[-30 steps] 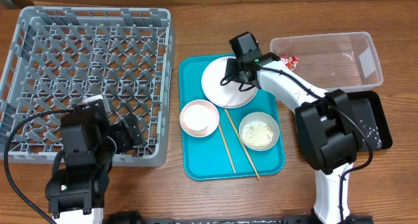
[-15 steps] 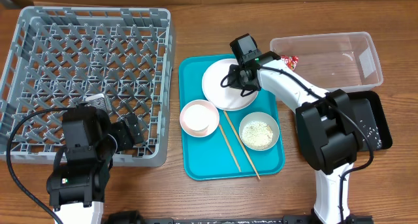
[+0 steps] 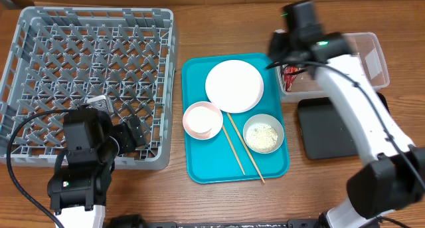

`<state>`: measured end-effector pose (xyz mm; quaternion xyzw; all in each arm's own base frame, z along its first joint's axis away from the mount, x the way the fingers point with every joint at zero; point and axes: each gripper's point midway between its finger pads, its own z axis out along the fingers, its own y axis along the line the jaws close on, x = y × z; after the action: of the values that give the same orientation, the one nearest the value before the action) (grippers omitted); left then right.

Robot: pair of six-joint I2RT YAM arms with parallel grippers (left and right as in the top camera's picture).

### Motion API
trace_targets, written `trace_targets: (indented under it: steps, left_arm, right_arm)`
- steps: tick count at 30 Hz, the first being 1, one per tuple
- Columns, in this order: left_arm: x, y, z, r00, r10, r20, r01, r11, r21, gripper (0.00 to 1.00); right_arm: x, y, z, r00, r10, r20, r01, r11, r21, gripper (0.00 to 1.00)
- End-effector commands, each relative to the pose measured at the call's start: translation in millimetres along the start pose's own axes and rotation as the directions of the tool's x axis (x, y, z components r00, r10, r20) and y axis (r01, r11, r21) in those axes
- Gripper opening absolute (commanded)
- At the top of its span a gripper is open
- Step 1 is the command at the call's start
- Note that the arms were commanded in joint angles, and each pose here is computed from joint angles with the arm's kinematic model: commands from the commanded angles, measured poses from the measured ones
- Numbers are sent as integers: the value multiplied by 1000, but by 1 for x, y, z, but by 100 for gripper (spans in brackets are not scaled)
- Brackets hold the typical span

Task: Sort waste into correct bins and load items into the dishwasher
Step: 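Drop the white tissue into the clear bin with the right gripper, then grasp the rim of the white rice bowl with the right gripper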

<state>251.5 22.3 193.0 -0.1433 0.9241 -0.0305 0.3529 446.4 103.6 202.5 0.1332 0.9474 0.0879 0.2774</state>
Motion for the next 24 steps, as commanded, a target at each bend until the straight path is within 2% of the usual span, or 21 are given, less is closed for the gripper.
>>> trace_targets:
  steps: [1,5,6,7,8,14,17,18,19,24]
  left_arm:
    - [-12,0,-7,999,-25,35,25,1000,-2,100]
    - [-12,0,-7,999,-25,35,26,1000,-2,100]
    - [-12,0,-7,999,-25,35,25,1000,-2,100]
    - [-12,0,-7,999,-25,35,26,1000,-2,100]
    - [-12,0,-7,999,-25,35,25,1000,-2,100]
    - [-12,0,-7,999,-25,35,25,1000,-2,100]
    - [-12,0,-7,999,-25,36,25,1000,-2,100]
    - [-12,0,-7,999,-25,35,25,1000,-2,100]
    - [-12,0,-7,999,-25,36,25,1000,-2,100]
    - [-12,0,-7,999,-25,35,25,1000,-2,100]
  right_arm:
    - [-3,-47,9,997,66,-34,-63,993,96,13]
    - [7,-73,14,991,107,-82,-95,986,135,15]
    - [9,-76,14,991,98,-94,-84,986,142,22]
    - [13,-79,14,991,79,-111,-62,987,149,47]
    - [13,-79,13,991,66,-116,-48,987,151,56]
    - [13,-77,1,992,39,-120,-22,990,141,60]
    - [19,-57,-14,990,-16,-137,23,999,47,61]
    - [31,-34,-24,982,-84,-172,75,996,-57,60]
    - [38,-26,-29,976,-101,-192,85,992,-89,60]
    - [79,-1,-32,938,-196,-286,177,980,-90,58]
